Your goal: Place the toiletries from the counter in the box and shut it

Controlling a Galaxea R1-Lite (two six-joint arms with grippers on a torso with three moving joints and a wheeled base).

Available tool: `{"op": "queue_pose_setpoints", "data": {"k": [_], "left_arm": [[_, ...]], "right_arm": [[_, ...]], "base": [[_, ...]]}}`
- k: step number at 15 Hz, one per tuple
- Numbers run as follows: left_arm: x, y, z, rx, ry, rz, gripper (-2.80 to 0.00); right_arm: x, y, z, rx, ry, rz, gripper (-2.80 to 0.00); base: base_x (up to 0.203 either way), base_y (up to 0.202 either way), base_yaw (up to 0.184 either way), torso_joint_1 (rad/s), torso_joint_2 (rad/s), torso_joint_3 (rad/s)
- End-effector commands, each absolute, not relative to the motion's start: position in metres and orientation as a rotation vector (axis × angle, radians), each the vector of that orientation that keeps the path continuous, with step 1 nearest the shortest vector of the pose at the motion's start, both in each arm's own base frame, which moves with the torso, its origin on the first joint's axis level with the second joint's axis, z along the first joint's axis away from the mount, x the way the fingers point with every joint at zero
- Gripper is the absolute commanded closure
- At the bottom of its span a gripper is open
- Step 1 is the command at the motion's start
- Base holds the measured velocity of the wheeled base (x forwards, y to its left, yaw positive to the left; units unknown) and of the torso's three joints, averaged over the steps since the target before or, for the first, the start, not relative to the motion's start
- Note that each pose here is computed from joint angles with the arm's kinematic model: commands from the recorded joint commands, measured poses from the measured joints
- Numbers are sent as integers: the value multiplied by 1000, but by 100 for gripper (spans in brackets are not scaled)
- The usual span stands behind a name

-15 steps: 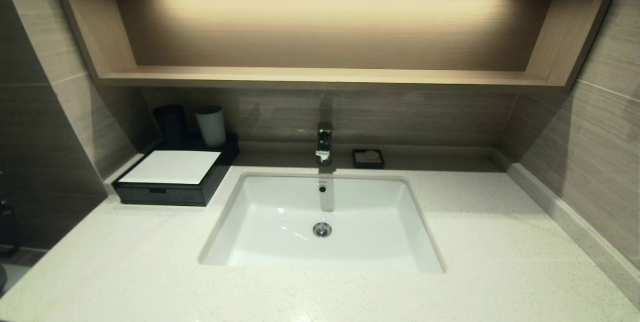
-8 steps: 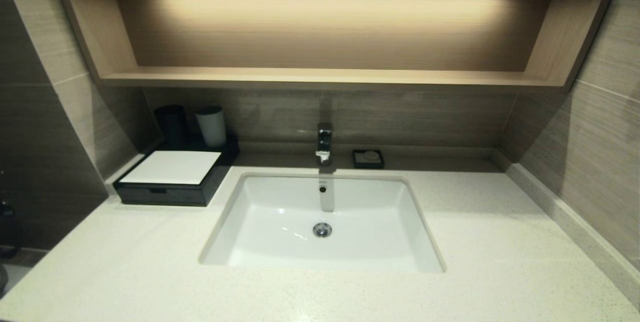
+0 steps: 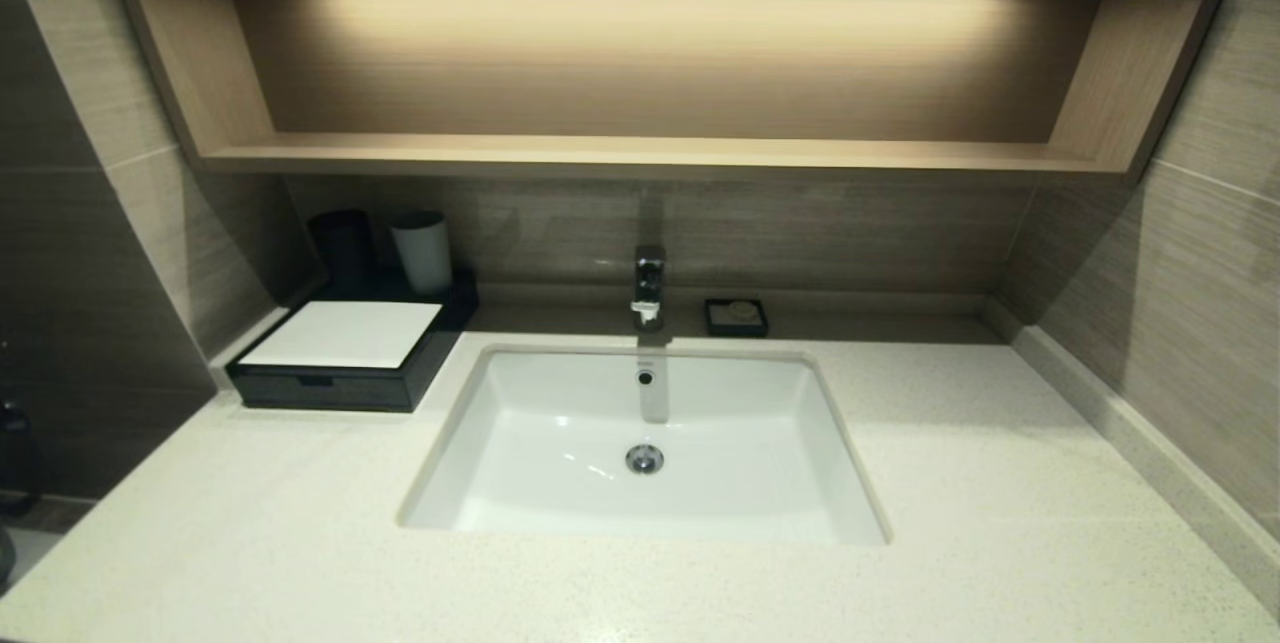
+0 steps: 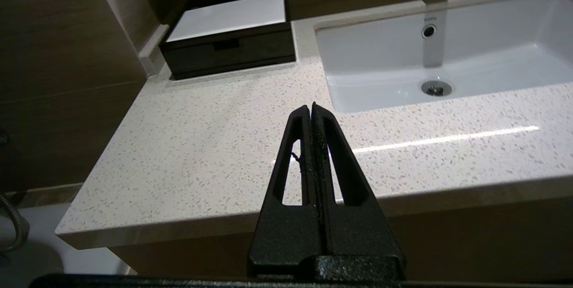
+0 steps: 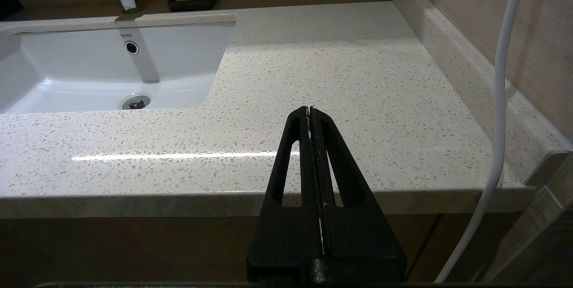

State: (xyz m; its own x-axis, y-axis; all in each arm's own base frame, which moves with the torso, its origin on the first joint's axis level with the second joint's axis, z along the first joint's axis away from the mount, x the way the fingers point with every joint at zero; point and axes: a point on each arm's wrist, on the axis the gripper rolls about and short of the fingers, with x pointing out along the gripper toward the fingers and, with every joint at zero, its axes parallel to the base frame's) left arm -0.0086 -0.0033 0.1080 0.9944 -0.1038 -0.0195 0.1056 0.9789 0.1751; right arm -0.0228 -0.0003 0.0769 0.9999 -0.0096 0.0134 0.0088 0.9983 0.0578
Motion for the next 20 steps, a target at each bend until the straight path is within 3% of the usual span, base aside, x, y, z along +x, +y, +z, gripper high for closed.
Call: {"op": "queue_pose_setpoints", "data": {"k": [1, 3, 7, 20], "left_arm": [[-15, -2, 96, 109, -74, -68, 0], [-21, -1, 95, 20, -118, -45, 0], [-23, 0, 75, -3, 11, 14, 0], [-23, 0, 75, -9, 0, 14, 0]], "right_arm": [[-23, 0, 77, 58, -13, -9, 0], [-23, 0, 77, 58, -14, -9, 0], [-23, 0, 77, 58, -14, -9, 0], [-23, 0, 77, 60, -14, -10, 0]], "base": [[0, 0, 0, 0, 0, 0], [0, 0, 0, 0, 0, 0], [0, 0, 0, 0, 0, 0], [0, 0, 0, 0, 0, 0]]}}
